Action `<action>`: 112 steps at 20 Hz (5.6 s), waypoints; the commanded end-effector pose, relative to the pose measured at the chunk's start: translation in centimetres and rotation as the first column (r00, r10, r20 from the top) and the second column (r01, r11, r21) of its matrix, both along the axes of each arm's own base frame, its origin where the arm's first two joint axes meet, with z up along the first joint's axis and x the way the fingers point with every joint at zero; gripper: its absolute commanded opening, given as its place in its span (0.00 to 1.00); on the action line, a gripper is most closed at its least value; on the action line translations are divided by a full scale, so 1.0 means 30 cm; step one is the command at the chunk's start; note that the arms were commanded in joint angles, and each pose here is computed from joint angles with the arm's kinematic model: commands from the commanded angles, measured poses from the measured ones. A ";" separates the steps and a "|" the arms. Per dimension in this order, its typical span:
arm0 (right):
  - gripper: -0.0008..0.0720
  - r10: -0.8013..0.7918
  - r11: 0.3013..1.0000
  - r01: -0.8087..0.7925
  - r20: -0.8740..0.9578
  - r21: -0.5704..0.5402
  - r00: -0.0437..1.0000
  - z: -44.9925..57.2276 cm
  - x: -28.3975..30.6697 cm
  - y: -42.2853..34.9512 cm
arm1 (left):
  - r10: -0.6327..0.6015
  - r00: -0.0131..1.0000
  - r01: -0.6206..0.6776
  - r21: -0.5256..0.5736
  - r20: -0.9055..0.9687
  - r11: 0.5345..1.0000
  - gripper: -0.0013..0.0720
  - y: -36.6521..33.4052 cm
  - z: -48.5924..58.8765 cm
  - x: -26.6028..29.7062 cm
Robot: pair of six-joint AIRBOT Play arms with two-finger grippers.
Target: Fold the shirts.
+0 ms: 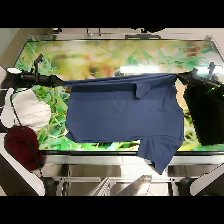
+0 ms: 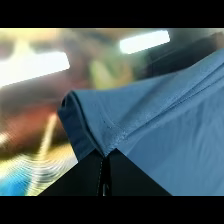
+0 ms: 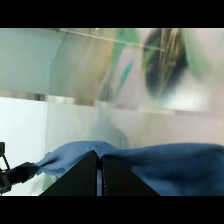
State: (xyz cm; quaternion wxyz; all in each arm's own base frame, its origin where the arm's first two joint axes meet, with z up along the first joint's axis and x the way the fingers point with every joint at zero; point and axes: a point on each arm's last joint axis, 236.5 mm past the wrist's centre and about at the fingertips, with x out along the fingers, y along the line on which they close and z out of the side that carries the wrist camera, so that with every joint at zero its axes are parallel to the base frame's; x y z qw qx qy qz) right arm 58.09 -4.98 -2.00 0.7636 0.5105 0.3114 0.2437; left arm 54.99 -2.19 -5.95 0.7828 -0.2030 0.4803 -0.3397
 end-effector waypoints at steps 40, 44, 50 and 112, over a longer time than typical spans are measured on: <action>0.04 0.406 0.886 -0.420 -0.110 -0.197 0.907 0.341 -0.458 0.204 | -0.090 0.762 0.040 -0.092 -0.641 0.995 0.15 -0.109 0.027 -0.651; 0.04 0.356 0.875 -0.373 -0.111 -0.308 0.928 0.347 -0.612 0.253 | -0.029 0.737 0.101 0.067 -0.675 0.993 0.15 -0.066 -0.075 -0.915; 0.04 0.352 0.870 -0.368 -0.108 -0.328 0.930 0.311 -0.803 0.366 | 0.045 0.812 0.054 0.151 -0.582 0.987 0.36 -0.074 -0.128 -0.966; 0.35 0.287 0.930 -0.308 -0.124 -0.203 0.950 0.281 -0.756 0.382 | -0.052 0.869 0.128 0.122 -0.493 0.984 0.59 -0.183 -0.182 -0.950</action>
